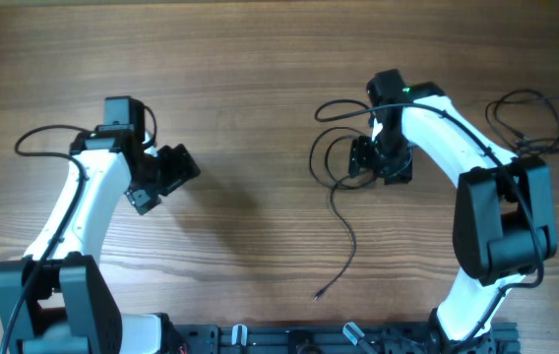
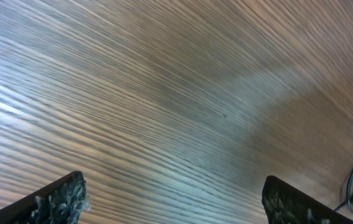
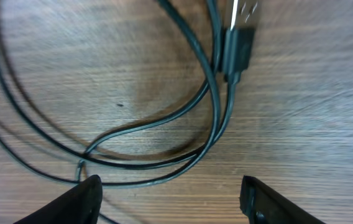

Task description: Untangle cables

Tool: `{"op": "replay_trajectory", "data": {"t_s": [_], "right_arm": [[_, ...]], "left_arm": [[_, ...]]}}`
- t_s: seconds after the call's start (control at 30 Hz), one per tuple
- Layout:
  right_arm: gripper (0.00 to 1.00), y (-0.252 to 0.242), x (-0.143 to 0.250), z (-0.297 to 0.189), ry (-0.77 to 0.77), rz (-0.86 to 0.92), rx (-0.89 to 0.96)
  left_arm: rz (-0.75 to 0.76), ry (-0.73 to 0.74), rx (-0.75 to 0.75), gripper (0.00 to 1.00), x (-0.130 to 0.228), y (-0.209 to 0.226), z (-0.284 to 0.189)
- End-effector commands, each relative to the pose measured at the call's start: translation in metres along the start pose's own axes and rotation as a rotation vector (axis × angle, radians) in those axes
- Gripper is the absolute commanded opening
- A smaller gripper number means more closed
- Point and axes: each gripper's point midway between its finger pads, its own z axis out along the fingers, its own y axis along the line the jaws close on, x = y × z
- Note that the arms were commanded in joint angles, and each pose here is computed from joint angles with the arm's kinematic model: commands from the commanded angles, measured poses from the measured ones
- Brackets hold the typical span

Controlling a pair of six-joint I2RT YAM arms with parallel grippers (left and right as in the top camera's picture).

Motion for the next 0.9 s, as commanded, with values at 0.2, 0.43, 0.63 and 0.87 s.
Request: {"op": "replay_trajectory", "data": {"t_s": [0.2, 0.43, 0.63, 0.87], "right_arm": [[0.43, -0.001, 0.0, 0.011, -0.045, 0.155, -0.005], [0.05, -0.002, -0.002, 0.013, -0.055, 0.197, -0.002], [0.04, 0.022, -0.011, -0.025, -0.084, 0.0, -0.099], [0.04, 0.124, -0.018, -0.21, -0.431, -0.569, -0.567]], "left_arm": [[0.124, -0.013, 0.012, 0.92, 0.014, -0.025, 0.0], [0.128, -0.012, 0.012, 0.92, 0.014, -0.026, 0.0], [0.128, -0.012, 0.012, 0.92, 0.014, -0.026, 0.0], [0.128, -0.012, 0.012, 0.92, 0.014, -0.026, 0.0]]}}
